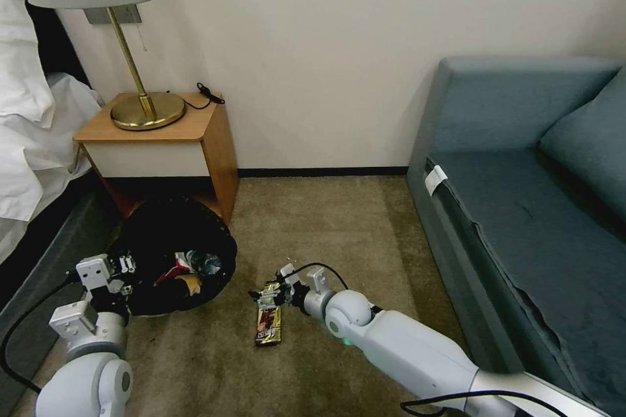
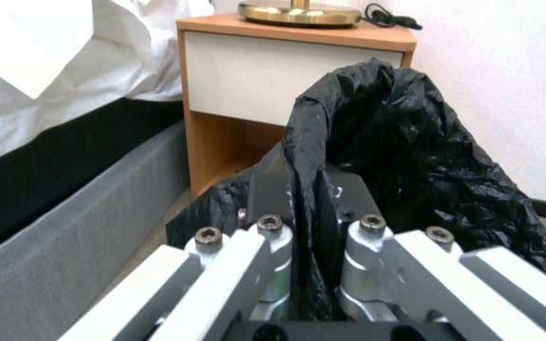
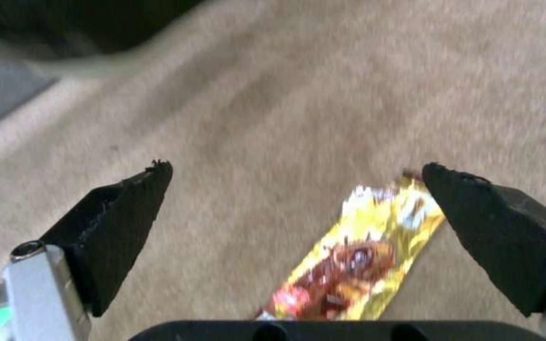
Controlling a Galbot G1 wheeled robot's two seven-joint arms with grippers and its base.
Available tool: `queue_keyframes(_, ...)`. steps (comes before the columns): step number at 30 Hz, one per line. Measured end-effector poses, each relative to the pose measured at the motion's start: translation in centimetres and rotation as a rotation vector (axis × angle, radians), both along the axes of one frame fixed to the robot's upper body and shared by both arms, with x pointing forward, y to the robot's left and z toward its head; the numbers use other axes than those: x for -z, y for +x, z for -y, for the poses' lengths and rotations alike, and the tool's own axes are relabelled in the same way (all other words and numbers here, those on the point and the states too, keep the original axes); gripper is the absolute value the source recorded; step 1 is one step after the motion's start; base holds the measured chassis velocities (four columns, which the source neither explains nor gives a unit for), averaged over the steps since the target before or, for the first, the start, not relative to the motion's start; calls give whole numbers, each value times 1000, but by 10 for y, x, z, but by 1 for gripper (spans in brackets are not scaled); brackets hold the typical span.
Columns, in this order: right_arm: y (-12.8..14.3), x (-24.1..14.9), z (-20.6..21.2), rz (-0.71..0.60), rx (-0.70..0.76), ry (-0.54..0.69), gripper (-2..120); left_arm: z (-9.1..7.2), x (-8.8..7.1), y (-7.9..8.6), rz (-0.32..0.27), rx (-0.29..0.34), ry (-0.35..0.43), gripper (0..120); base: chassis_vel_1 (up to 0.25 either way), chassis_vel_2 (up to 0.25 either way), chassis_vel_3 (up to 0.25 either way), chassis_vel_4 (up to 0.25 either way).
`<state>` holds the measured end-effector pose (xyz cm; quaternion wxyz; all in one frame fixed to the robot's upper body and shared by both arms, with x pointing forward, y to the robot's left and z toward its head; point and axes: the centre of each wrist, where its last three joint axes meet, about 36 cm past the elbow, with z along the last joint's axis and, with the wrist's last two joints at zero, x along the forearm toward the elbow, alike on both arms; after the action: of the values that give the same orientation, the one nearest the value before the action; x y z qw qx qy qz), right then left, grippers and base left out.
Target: Pick up the trash bin, then pick up the garbage on the floor and place it into the trash bin.
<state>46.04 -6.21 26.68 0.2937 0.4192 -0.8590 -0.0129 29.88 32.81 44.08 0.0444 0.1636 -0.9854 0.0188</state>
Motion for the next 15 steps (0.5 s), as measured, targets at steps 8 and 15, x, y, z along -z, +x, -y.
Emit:
queue_keyframes(8, -20, 32, 0, -50, -15, -48, 100, 3, -2, -3, 9, -7, -6, 5, 0, 0, 0, 0)
queue_keyframes(15, -27, 51, -2, -91, -48, -81, 100, 5, -2, -4, 11, -11, -8, 5, 0, 0, 0, 0)
